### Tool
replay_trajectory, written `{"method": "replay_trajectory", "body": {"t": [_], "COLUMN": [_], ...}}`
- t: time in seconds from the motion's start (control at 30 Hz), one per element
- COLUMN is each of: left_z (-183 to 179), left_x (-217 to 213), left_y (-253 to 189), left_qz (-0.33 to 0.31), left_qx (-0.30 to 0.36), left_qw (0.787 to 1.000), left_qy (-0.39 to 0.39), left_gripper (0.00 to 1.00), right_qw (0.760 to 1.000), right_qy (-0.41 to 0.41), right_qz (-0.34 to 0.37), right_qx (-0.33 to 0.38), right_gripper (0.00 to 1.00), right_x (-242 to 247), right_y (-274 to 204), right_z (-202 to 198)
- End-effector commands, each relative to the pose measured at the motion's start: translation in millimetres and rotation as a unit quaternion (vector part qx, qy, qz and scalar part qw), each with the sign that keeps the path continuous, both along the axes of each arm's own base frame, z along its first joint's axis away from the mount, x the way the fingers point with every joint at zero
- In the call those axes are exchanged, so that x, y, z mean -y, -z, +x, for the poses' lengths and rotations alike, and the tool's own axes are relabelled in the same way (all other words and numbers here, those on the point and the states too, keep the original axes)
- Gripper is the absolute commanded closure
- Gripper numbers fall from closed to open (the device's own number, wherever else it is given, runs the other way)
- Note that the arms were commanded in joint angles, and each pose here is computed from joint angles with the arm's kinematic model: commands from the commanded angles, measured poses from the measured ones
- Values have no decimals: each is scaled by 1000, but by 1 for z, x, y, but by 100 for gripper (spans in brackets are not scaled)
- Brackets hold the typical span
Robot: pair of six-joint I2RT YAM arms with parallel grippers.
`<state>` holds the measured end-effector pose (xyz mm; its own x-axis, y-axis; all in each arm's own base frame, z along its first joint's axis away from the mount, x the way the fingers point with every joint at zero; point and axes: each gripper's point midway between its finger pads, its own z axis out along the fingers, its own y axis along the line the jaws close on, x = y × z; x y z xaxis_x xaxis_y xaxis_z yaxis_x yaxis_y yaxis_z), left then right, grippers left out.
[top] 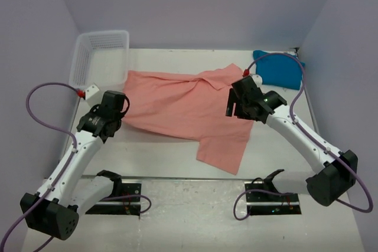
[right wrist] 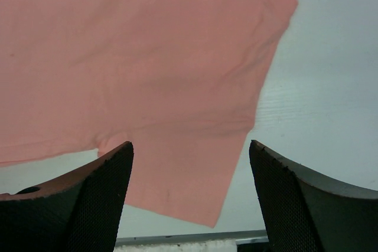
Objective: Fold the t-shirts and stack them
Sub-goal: Flatten out the tshirt
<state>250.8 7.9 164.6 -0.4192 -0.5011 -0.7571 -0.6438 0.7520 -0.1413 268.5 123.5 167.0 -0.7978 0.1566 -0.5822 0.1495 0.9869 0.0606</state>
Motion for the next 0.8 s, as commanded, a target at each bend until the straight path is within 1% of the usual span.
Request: {"method": "replay_trajectory", "body": {"t": [0.0,0.07,0.1,0.13,0.2,0.23,0.3,0.33,0.37,0.4,0.43,0.47,0.5,0.53,0.6,0.63,0.77], "left_z": [-15,-8,0,4,11,13,19,21,21,25,27,27,28,28,28,28,26], "left_x": [-42,-37,-30,-28,-24,-23,-20,-18,-17,-13,-11,-10,-9,-8,-7,-6,-5], "left_y": [-40,-41,-40,-35,-32,-28,-26,-24,-19,-17,-15,-12,-9,-8,-6,-6,-1], "left_qz": [60,55,42,42,38,44,43,41,40,36,34,34,33,33,30,30,29], "left_qx": [36,30,35,26,24,16,17,18,15,16,15,10,5,3,4,5,5], "left_qw": [991,992,994,995,996,996,997,997,998,998,999,999,999,999,999,999,1000], "left_qy": [-112,-106,-92,-87,-80,-75,-64,-58,-52,-43,-38,-36,-32,-29,-23,-19,-9], "left_gripper": [100,100,100,100,100,100,100,100,100,100,100,100,100,100,100,100,100], "right_qw": [1000,999,999,998,997,996,995,994,995,995,994,994,993,992,991,990,990], "right_qy": [13,6,1,6,0,9,16,14,-12,-19,-5,-23,-11,-20,-21,-8,8], "right_qz": [17,25,40,48,63,67,81,81,78,75,68,58,56,42,38,38,36], "right_qx": [-8,-25,-18,-32,-36,-51,-58,-66,-68,-70,-85,-92,-103,-116,-131,-136,-138], "right_gripper": [20,21,21,22,23,23,24,25,25,25,25,25,25,25,25,26,31], "right_x": [-2,-7,-10,-10,-16,-17,-24,-26,-38,-44,-46,-54,-56,-59,-61,-61,-58], "right_y": [0,19,19,38,47,60,66,72,73,75,80,84,89,100,111,116,127], "right_z": [-9,-23,-29,-39,-53,-65,-76,-84,-95,-102,-111,-124,-132,-143,-153,-158,-174]}}
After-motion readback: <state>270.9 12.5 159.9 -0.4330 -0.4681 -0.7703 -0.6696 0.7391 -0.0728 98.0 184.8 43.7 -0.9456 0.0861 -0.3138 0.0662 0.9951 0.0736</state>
